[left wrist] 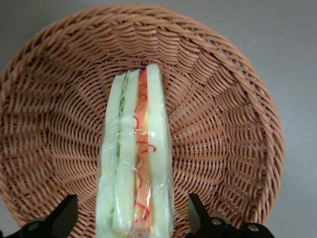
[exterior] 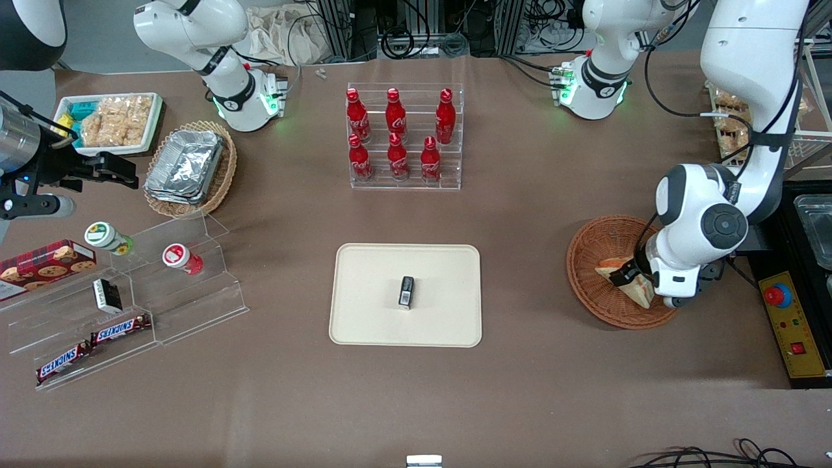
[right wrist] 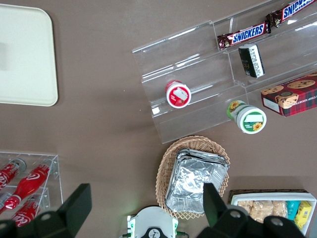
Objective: Place sandwich from basket to tray
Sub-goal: 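Lower the open left gripper around the sandwich in the basket, then close the left gripper on the sandwich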
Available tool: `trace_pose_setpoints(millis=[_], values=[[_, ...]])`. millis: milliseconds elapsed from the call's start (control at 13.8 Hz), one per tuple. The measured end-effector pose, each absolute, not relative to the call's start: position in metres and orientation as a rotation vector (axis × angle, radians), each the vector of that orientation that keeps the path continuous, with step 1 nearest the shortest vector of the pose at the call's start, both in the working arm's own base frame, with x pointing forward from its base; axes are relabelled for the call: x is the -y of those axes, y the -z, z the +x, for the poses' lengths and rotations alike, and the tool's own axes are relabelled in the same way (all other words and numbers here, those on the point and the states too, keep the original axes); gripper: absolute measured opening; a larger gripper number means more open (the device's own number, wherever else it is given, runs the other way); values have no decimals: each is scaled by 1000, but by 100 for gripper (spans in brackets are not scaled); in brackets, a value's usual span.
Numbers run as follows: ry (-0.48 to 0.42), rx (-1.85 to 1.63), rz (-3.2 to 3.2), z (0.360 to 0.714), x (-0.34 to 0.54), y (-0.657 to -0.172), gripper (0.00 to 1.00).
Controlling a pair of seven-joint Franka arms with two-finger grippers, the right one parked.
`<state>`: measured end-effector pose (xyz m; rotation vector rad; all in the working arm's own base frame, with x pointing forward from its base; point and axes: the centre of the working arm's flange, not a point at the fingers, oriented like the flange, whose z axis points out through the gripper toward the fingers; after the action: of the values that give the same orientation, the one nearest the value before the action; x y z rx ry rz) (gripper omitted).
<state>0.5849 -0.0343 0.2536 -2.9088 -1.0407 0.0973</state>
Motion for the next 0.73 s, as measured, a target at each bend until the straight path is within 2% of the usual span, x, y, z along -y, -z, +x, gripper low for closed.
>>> trace_pose_setpoints(millis=[145,218,291,655,727], values=[[-92,1109,-2887,588,32,-246,100],[-86,1146,-2874,590,32,-244,95],[-81,1183,-2861,592,32,-244,94],[-49,1264,-2835,600,31,-253,41],[-46,1265,-2836,600,31,-253,37]])
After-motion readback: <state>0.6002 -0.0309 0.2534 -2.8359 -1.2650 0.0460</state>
